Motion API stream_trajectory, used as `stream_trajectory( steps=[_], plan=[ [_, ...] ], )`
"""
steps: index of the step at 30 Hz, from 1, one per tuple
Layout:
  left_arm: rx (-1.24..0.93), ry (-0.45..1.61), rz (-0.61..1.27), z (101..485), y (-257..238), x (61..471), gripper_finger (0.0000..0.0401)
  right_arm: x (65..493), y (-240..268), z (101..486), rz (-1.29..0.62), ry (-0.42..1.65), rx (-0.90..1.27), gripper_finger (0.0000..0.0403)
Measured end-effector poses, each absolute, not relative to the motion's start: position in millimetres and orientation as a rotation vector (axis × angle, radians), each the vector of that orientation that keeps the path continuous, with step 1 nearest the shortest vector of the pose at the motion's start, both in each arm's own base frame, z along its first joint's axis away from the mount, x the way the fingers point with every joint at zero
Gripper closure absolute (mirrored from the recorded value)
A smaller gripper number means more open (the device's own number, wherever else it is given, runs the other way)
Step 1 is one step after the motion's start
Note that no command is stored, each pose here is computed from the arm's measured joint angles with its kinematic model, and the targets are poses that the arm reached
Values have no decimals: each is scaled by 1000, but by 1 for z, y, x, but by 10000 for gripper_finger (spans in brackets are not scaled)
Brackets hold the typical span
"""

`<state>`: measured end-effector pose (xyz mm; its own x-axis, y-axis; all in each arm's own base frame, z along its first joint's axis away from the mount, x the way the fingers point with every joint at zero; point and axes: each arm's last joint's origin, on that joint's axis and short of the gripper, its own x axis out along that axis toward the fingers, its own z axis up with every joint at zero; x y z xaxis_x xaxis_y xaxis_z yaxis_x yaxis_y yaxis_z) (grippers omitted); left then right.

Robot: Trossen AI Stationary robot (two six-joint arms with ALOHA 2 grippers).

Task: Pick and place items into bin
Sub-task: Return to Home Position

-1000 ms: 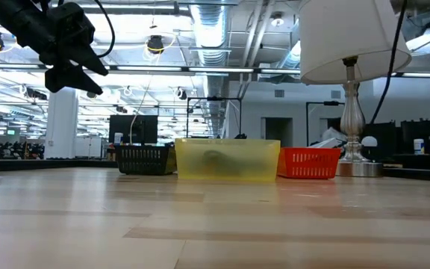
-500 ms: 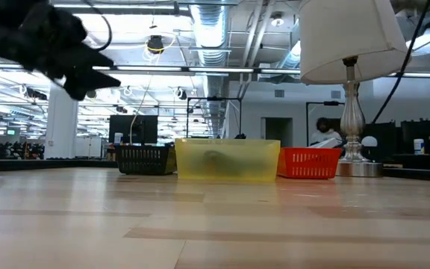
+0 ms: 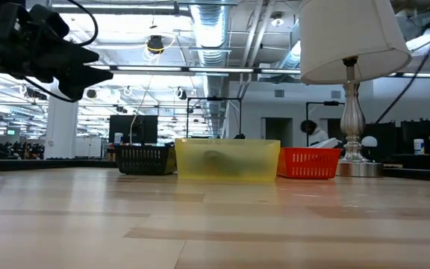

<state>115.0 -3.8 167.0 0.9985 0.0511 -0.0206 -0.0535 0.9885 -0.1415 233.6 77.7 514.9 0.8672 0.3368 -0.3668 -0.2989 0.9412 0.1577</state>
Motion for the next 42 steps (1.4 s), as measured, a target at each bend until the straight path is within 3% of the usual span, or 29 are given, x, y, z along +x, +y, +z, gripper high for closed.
stream_trajectory(
  steps=[6,16,21,27,42],
  plan=[
    [-101,38,48,165,-4,115,143,198,47,466,259,271,160,337],
    [-77,109,51,158,-4,114,143,190,24,281,251,182,268,337],
    [-80,109,51,158,-4,114,143,179,14,217,300,112,318,337],
    [-127,188,60,150,-4,113,143,164,10,186,297,86,318,337],
    [-161,228,58,146,-4,113,143,159,12,165,286,164,320,337]
  ],
)
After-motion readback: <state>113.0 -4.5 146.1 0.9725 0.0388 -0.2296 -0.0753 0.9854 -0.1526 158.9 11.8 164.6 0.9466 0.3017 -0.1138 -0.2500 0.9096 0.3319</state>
